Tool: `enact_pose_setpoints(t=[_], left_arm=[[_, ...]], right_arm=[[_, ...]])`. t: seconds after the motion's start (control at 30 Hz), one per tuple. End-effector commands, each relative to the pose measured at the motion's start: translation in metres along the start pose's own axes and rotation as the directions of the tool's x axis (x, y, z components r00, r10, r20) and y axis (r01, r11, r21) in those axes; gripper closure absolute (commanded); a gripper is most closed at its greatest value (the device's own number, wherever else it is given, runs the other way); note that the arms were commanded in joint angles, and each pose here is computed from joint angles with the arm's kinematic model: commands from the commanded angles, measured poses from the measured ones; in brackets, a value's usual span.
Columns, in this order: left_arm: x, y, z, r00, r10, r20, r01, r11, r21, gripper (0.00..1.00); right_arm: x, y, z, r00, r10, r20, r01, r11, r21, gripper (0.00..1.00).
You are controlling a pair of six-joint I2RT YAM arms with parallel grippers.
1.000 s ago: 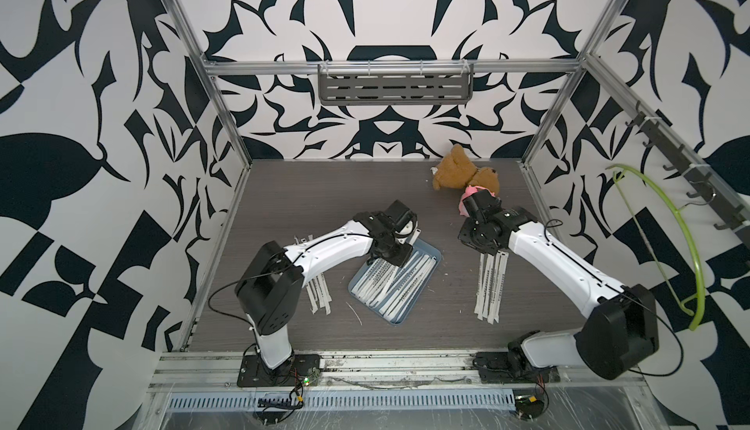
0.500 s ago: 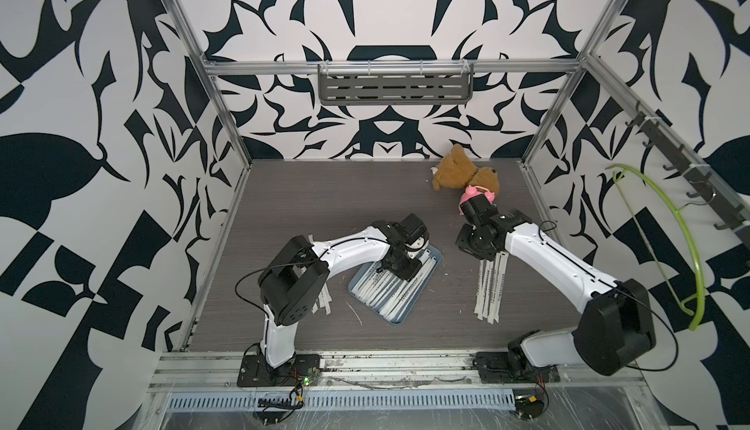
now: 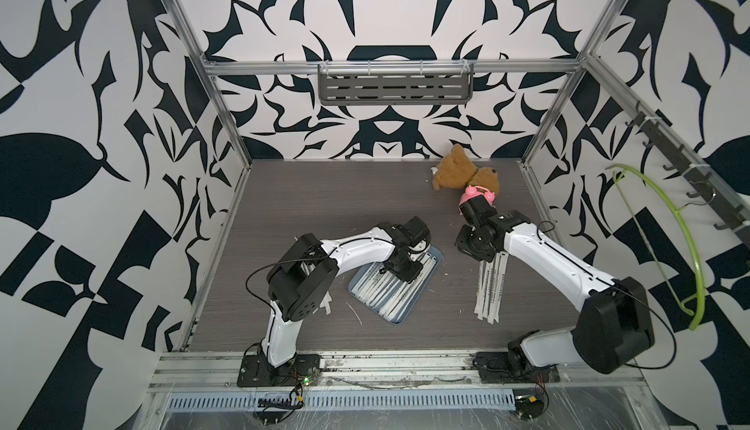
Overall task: Put the straws into the storage box
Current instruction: Place the straw in the storage box.
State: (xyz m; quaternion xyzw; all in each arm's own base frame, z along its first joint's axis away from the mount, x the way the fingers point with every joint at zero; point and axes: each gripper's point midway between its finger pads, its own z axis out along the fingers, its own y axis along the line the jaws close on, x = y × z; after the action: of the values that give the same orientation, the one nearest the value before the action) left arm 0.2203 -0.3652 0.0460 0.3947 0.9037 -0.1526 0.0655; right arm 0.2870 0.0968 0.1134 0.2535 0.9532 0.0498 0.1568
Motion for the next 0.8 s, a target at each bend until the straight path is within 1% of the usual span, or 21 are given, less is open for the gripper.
enact_pose_setpoints(t=[0.0, 0.03, 0.17, 0.27, 0.33, 0.4, 0.47, 0.53, 0.6, 0.67, 0.73, 0.77], left_arm=[[0.006, -0.003, 0.007, 0.999, 0.017, -0.042, -0.018, 1.0, -0.006, 0.89], [0.006, -0.003, 0.008, 0.999, 0.016, -0.044, -0.017, 1.0, -0.013, 0.87], [0.006, 0.0, 0.013, 0.999, 0.006, -0.053, -0.007, 1.0, -0.029, 0.84], [0.003, 0.0, 0.007, 0.999, -0.001, -0.042, 0.0, 0.999, -0.034, 0.81], [-0.002, -0.002, -0.003, 1.0, 0.0, -0.019, 0.0, 0.999, -0.038, 0.75], [-0.003, 0.001, -0.014, 1.0, -0.009, -0.001, 0.009, 0.998, -0.066, 0.7], [0.0, 0.007, -0.027, 1.0, -0.018, 0.006, 0.019, 0.994, -0.107, 0.69], [0.003, 0.01, -0.046, 0.998, -0.037, 0.041, 0.042, 0.989, -0.14, 0.69], [0.007, 0.019, -0.066, 0.992, -0.07, 0.1, 0.087, 0.981, -0.174, 0.68], [0.015, 0.035, -0.084, 0.977, -0.139, 0.159, 0.17, 0.964, -0.203, 0.66], [0.03, 0.063, -0.1, 0.943, -0.25, 0.218, 0.299, 0.924, -0.236, 0.64], [0.038, 0.079, -0.106, 0.918, -0.312, 0.246, 0.37, 0.896, -0.244, 0.62]], right_arm=[[-0.002, 0.002, -0.005, 1.0, 0.014, 0.016, -0.014, 1.0, -0.017, 0.77], [-0.002, 0.002, -0.004, 1.0, 0.013, 0.014, -0.013, 1.0, -0.015, 0.77], [-0.002, 0.002, -0.004, 1.0, 0.015, 0.014, -0.015, 1.0, -0.016, 0.77], [-0.002, 0.002, -0.004, 1.0, 0.015, 0.015, -0.015, 1.0, -0.017, 0.77], [-0.002, 0.002, -0.004, 1.0, 0.012, 0.014, -0.012, 1.0, -0.017, 0.77], [-0.002, 0.003, -0.003, 1.0, 0.012, 0.013, -0.012, 1.0, -0.016, 0.77], [-0.002, 0.004, -0.001, 1.0, 0.013, 0.01, -0.013, 1.0, -0.018, 0.77], [-0.003, 0.007, 0.001, 1.0, 0.013, 0.004, -0.012, 1.0, -0.022, 0.77], [-0.003, 0.009, 0.004, 1.0, 0.011, 0.002, -0.011, 1.0, -0.021, 0.77], [-0.002, 0.011, 0.006, 1.0, 0.001, -0.001, -0.001, 1.0, -0.02, 0.77], [0.0, 0.011, 0.006, 1.0, -0.019, -0.005, 0.019, 1.0, -0.01, 0.77], [0.001, 0.012, 0.006, 1.0, -0.03, -0.004, 0.03, 1.0, -0.009, 0.77]])
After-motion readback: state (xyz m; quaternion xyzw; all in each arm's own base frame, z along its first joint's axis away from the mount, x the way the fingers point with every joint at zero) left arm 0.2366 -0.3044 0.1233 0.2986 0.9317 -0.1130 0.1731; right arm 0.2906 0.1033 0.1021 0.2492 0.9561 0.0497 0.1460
